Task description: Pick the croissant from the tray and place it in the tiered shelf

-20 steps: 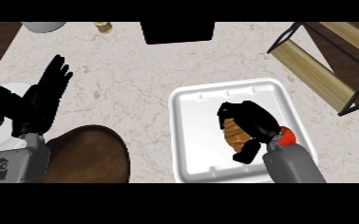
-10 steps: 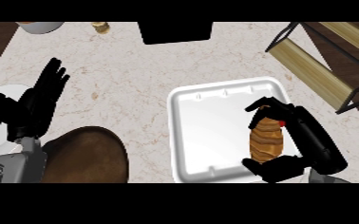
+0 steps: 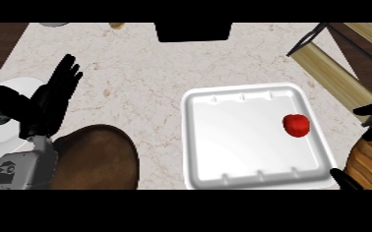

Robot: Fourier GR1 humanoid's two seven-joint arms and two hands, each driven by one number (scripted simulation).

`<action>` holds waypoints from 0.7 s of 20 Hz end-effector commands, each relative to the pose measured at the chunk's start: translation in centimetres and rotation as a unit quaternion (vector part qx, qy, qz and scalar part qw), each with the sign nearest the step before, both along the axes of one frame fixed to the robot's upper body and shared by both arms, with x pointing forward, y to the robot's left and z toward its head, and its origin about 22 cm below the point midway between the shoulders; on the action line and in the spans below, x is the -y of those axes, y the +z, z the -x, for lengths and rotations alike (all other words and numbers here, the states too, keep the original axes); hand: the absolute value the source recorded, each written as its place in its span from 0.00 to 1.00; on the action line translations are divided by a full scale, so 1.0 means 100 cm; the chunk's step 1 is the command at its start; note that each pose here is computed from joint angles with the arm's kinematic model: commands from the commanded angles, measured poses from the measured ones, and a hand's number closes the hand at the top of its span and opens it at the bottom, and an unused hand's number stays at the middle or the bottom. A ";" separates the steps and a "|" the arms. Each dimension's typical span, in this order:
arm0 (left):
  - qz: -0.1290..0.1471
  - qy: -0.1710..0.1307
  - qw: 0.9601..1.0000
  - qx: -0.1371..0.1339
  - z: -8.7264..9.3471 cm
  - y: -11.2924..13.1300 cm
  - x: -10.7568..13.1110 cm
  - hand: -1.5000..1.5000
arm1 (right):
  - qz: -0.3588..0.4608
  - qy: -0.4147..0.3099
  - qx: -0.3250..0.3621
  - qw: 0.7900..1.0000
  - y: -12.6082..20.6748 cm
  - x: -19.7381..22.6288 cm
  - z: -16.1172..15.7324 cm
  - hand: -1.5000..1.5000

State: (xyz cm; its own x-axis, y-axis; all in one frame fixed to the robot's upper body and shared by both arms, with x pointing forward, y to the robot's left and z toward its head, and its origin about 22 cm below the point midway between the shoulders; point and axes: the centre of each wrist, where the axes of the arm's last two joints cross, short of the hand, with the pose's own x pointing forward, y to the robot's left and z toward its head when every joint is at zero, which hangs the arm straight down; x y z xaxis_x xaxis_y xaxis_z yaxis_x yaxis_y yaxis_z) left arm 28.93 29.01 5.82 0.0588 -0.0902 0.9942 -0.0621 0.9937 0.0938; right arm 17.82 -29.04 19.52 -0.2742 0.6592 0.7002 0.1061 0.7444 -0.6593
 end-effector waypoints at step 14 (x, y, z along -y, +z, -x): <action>0.001 -0.018 1.000 0.009 0.004 0.010 0.004 0.50 | -0.048 -0.164 -0.026 0.985 0.081 0.171 -0.026 1.00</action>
State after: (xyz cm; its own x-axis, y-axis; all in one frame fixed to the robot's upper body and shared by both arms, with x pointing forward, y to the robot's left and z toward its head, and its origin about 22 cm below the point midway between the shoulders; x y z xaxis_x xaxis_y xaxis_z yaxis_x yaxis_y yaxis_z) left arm 29.13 28.34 7.11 0.0442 -0.0873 0.9952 -0.0269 0.9957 0.0885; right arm 20.03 -42.22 28.88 -0.0428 0.6740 0.7375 0.2841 0.7159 -0.6378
